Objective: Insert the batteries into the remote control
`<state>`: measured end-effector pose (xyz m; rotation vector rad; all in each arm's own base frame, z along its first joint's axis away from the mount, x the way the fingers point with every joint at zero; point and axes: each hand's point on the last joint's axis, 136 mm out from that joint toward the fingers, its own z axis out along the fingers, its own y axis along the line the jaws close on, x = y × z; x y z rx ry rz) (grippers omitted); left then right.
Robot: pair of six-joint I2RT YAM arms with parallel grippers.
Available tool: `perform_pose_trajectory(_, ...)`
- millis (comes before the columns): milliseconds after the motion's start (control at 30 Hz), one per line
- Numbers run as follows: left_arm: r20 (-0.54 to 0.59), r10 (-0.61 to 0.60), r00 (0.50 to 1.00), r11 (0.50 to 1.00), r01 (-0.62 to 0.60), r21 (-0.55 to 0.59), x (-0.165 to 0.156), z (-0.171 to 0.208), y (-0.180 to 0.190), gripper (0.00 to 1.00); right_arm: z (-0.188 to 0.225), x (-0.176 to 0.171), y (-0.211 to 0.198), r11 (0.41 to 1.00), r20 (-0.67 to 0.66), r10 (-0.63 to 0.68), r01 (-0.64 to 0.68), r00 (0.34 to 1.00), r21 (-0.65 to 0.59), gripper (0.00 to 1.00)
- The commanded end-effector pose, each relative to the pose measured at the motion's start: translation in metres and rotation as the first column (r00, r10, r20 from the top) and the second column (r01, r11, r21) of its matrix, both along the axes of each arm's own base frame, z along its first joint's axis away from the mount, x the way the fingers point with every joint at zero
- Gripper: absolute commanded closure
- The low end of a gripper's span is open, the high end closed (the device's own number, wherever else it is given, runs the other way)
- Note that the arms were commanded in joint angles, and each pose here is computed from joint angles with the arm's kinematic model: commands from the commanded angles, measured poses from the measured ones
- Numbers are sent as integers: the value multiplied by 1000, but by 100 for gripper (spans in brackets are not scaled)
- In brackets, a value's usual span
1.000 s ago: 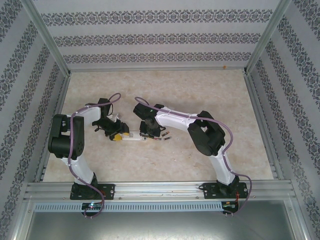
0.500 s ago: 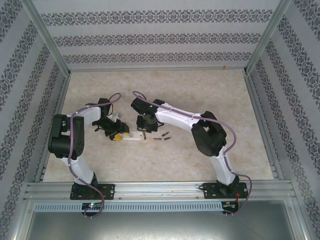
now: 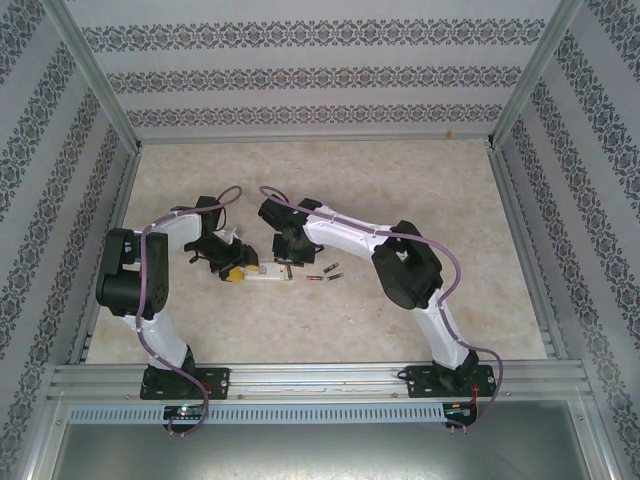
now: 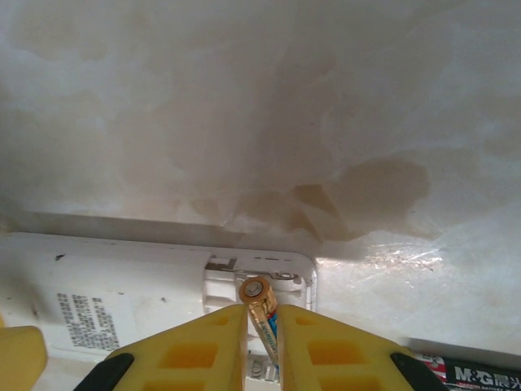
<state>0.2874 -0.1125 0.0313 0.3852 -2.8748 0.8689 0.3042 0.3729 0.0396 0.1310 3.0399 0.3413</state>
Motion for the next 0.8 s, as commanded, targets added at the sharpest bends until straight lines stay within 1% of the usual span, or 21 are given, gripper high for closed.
perform_pose_trajectory(0,-1,8,1000,1000,-8,-23,3,0,-2,49,-3,1,-6,999,-2,10,-10,1000,-43,82)
perform_pose_trajectory(267,-4,11,1000,1000,-11,-23,3,-2,-2,49,-7,-4,-6,998,-18,15,-16,1000,-54,83)
perform_pose_trajectory(567,-5,12,1000,1000,-12,-23,2,-2,-2,49,15,6,6,1000,50,26,-27,998,14,79)
perform_pose_trajectory(767,-3,11,1000,1000,-11,-24,2,-2,-2,49,7,4,8,1000,32,28,-28,999,10,78)
